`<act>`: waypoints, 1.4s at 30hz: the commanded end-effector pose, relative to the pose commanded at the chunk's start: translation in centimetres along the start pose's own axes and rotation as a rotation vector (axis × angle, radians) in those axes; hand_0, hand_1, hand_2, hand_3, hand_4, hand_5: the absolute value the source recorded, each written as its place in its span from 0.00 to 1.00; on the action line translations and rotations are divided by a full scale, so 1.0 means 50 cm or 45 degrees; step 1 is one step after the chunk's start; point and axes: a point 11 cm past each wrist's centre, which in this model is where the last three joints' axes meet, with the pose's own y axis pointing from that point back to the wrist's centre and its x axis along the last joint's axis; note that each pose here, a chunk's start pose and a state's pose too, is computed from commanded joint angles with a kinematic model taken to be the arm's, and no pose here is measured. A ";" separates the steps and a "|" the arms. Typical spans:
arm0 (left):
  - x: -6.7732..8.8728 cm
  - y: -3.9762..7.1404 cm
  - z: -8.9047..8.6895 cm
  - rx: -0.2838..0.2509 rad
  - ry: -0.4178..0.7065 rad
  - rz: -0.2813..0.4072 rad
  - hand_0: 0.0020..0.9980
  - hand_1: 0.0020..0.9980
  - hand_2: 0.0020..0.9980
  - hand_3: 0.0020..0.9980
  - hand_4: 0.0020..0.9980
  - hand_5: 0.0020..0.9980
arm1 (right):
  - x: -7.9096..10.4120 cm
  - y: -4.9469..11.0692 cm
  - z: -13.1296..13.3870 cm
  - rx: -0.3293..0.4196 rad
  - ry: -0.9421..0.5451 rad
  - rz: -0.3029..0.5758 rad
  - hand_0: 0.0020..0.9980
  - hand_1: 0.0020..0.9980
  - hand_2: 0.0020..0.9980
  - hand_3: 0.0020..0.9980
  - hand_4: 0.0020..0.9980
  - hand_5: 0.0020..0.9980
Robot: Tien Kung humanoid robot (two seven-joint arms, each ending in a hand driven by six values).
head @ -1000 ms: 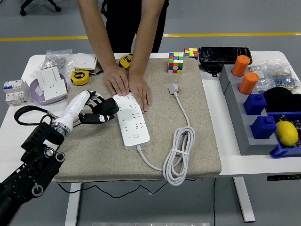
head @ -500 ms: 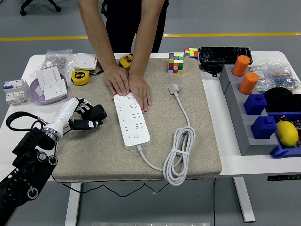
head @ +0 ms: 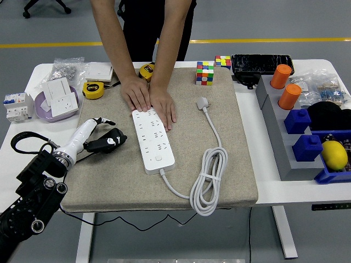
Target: Pick up the plug,place it near the board,insert it into the board,press the button
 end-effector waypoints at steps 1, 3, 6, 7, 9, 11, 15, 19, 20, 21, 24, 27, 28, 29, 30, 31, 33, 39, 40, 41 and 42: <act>0.001 0.000 0.001 -0.003 0.007 0.003 1.00 1.00 1.00 0.91 1.00 0.76 | 0.000 0.000 0.000 0.000 0.000 0.000 0.89 0.73 0.72 0.73 1.00 0.69; 0.010 0.003 0.011 -0.044 0.082 0.049 1.00 1.00 1.00 0.96 1.00 1.00 | -0.001 0.000 0.000 0.000 0.000 0.000 0.89 0.73 0.72 0.73 1.00 0.69; 0.023 0.010 0.027 -0.109 0.215 0.136 1.00 1.00 1.00 0.96 1.00 1.00 | -0.001 0.000 0.001 -0.001 0.002 -0.001 0.89 0.73 0.72 0.73 1.00 0.69; 0.027 0.014 0.036 -0.142 0.286 0.179 1.00 1.00 1.00 0.96 1.00 1.00 | -0.001 0.000 0.001 -0.001 0.002 -0.001 0.89 0.73 0.72 0.73 1.00 0.69; 0.027 0.022 0.051 -0.183 0.395 0.220 1.00 1.00 0.99 0.95 1.00 1.00 | -0.001 0.000 0.001 -0.002 0.003 -0.001 0.88 0.73 0.72 0.73 1.00 0.69; 0.021 0.030 0.064 -0.205 0.517 0.221 1.00 1.00 0.99 0.95 1.00 1.00 | -0.002 0.000 0.001 0.000 0.004 -0.002 0.88 0.73 0.72 0.73 1.00 0.69; -0.003 0.049 0.091 -0.242 0.764 0.140 0.99 1.00 0.99 0.95 1.00 1.00 | -0.002 0.000 -0.002 0.003 -0.001 -0.002 0.88 0.73 0.72 0.73 1.00 0.69; -0.013 0.068 0.110 -0.285 1.012 0.090 0.99 1.00 0.99 0.95 1.00 1.00 | -0.003 0.000 -0.001 0.003 -0.006 -0.002 0.88 0.73 0.72 0.73 1.00 0.69; -0.012 0.074 0.115 -0.301 1.071 0.085 0.99 1.00 0.99 0.95 1.00 1.00 | -0.003 0.000 0.000 0.002 -0.007 -0.002 0.88 0.73 0.72 0.73 1.00 0.69; -0.011 0.080 0.119 -0.316 1.139 0.083 0.92 0.98 0.94 0.94 1.00 1.00 | -0.003 0.000 0.001 0.001 -0.008 -0.003 0.88 0.73 0.72 0.73 1.00 0.69; -0.004 0.092 0.120 -0.336 1.313 0.088 0.92 0.98 0.94 0.94 1.00 1.00 | -0.003 0.000 0.001 0.001 -0.009 -0.004 0.88 0.73 0.72 0.73 1.00 0.69; -0.001 0.099 0.116 -0.341 1.487 0.093 0.89 0.92 0.89 0.92 1.00 1.00 | -0.004 0.000 -0.001 0.004 -0.011 -0.004 0.88 0.73 0.72 0.73 1.00 0.68; 0.001 0.102 0.114 -0.343 1.540 0.096 0.89 0.92 0.89 0.92 1.00 1.00 | -0.004 0.000 -0.002 0.006 -0.011 -0.005 0.88 0.73 0.72 0.73 1.00 0.68; 0.002 0.103 0.113 -0.343 1.601 0.098 0.89 0.92 0.89 0.92 1.00 1.00 | -0.004 0.000 -0.003 0.007 -0.011 -0.005 0.88 0.73 0.72 0.73 1.00 0.68; 0.002 0.105 0.112 -0.347 1.653 0.096 0.89 0.92 0.89 0.92 1.00 1.00 | -0.005 0.000 -0.003 0.008 -0.011 -0.006 0.88 0.73 0.72 0.73 1.00 0.68; 0.002 0.106 0.112 -0.351 1.708 0.089 0.89 0.92 0.89 0.92 1.00 1.00 | -0.005 0.000 -0.004 0.008 -0.010 -0.006 0.88 0.73 0.72 0.73 1.00 0.68; 0.001 0.107 0.108 -0.349 1.782 0.080 0.85 0.87 0.84 0.87 1.00 1.00 | -0.005 0.000 -0.005 0.009 -0.009 -0.006 0.88 0.73 0.72 0.73 1.00 0.69; -0.002 0.108 0.083 -0.305 1.788 0.104 0.84 0.87 0.84 0.84 1.00 1.00 | -0.007 0.000 -0.008 0.013 -0.006 -0.009 0.88 0.73 0.72 0.73 1.00 0.69; -0.002 0.108 0.081 -0.300 1.786 0.105 0.84 0.87 0.84 0.84 1.00 1.00 | -0.007 0.000 -0.008 0.013 -0.006 -0.009 0.88 0.73 0.72 0.73 1.00 0.69; -0.003 0.108 0.075 -0.286 1.776 0.112 0.84 0.87 0.84 0.84 1.00 1.00 | -0.007 0.000 -0.008 0.013 -0.004 -0.010 0.88 0.73 0.72 0.73 1.00 0.69; -0.004 0.109 0.073 -0.281 1.772 0.115 0.84 0.87 0.84 0.84 1.00 1.00 | -0.007 0.000 -0.008 0.013 -0.003 -0.010 0.88 0.73 0.72 0.73 1.00 0.69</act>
